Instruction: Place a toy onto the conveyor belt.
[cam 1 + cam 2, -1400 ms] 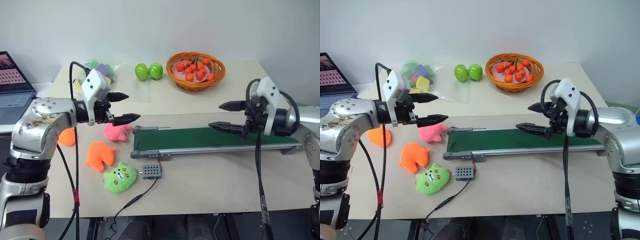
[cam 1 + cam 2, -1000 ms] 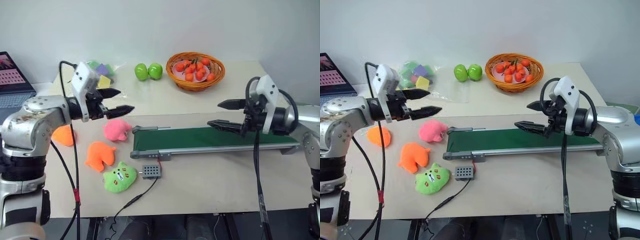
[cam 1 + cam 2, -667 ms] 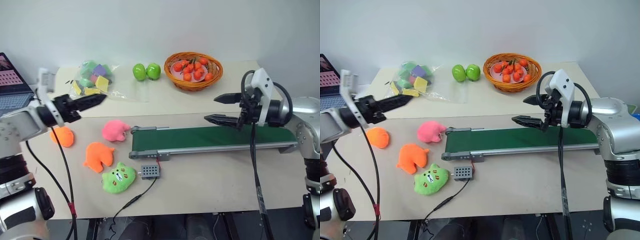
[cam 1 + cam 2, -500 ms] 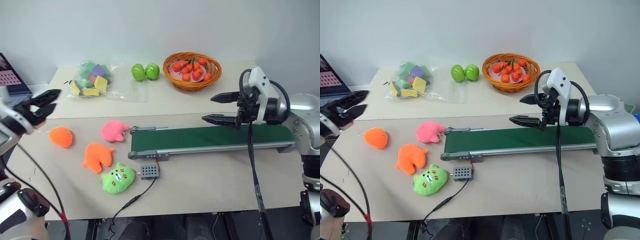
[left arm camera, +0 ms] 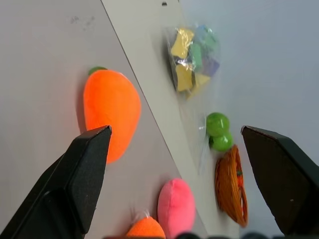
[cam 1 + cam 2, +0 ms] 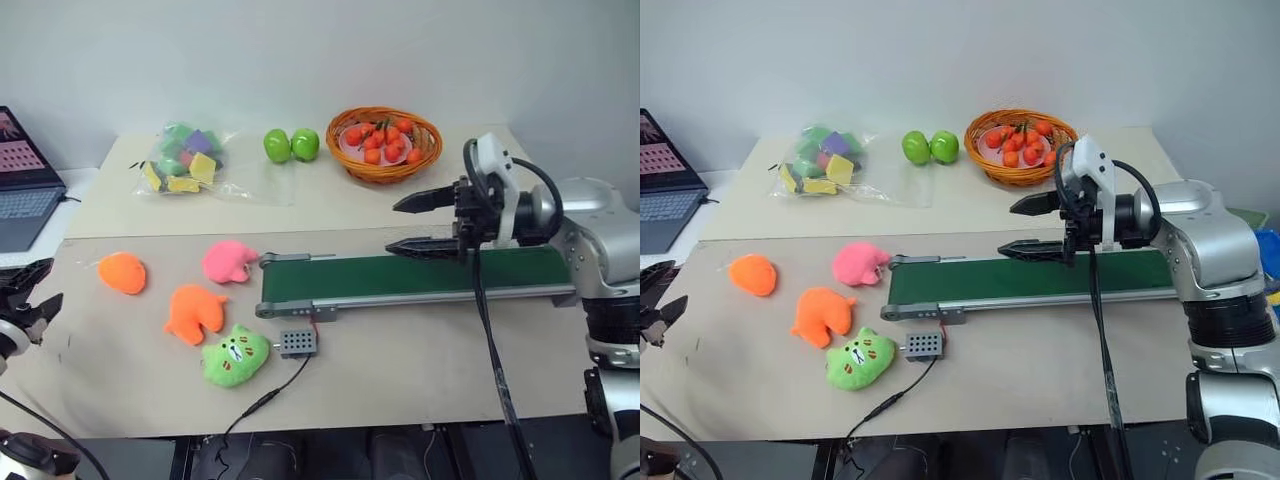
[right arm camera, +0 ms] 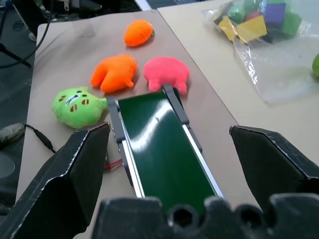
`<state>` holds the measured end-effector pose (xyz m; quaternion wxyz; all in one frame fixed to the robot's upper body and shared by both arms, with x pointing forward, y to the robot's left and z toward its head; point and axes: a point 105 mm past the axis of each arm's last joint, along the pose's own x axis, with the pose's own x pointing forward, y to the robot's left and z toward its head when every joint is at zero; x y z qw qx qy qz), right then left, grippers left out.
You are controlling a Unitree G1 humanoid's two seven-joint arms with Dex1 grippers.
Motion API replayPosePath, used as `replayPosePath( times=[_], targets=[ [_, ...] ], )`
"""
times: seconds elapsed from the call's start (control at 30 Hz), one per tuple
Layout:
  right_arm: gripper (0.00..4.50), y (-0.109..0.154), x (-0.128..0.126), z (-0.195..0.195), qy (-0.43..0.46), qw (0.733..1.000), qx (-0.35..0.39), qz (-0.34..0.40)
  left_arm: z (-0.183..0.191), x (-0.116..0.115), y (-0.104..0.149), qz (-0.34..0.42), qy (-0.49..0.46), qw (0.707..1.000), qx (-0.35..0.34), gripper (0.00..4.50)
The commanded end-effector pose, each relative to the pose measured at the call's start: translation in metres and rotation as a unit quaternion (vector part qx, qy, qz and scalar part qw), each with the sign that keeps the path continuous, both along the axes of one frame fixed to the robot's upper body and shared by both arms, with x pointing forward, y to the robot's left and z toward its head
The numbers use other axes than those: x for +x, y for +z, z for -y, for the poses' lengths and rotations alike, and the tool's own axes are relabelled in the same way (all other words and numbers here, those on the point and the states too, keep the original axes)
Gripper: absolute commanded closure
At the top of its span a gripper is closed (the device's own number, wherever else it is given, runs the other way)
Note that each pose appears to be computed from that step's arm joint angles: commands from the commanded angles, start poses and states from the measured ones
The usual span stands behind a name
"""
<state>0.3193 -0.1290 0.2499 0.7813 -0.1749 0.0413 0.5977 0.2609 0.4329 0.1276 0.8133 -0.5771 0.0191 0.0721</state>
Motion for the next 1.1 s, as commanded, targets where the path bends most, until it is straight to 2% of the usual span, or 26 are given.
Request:
replayPosePath(
  times=[0.03, 0.2, 0.4, 0.53, 1.1],
  targets=[
    [0.0, 0.016, 0.0, 0.001, -0.003, 1.0, -0.002, 0.03, -0.007, 0.002, -0.003, 0.018, 0.02, 1.0, -0.008, 0.04],
    [0.0, 0.025, -0.002, 0.008, -0.019, 0.999, -0.014, 0.044, -0.002, 0.023, -0.028, 0.02, 0.034, 0.998, -0.045, 0.04],
    [0.0, 0.032, -0.007, 0.019, -0.039, 0.998, -0.031, 0.047, 0.009, 0.04, -0.048, 0.01, 0.039, 0.998, -0.055, 0.04],
    [0.0, 0.035, -0.01, 0.025, -0.053, 0.997, -0.041, 0.048, 0.015, 0.05, -0.053, 0.009, 0.042, 0.997, -0.059, 0.04],
    [0.0, 0.045, -0.012, 0.032, -0.073, 0.994, -0.064, 0.058, 0.025, 0.069, -0.065, -0.003, 0.079, 0.993, -0.084, 0.04]
  ],
)
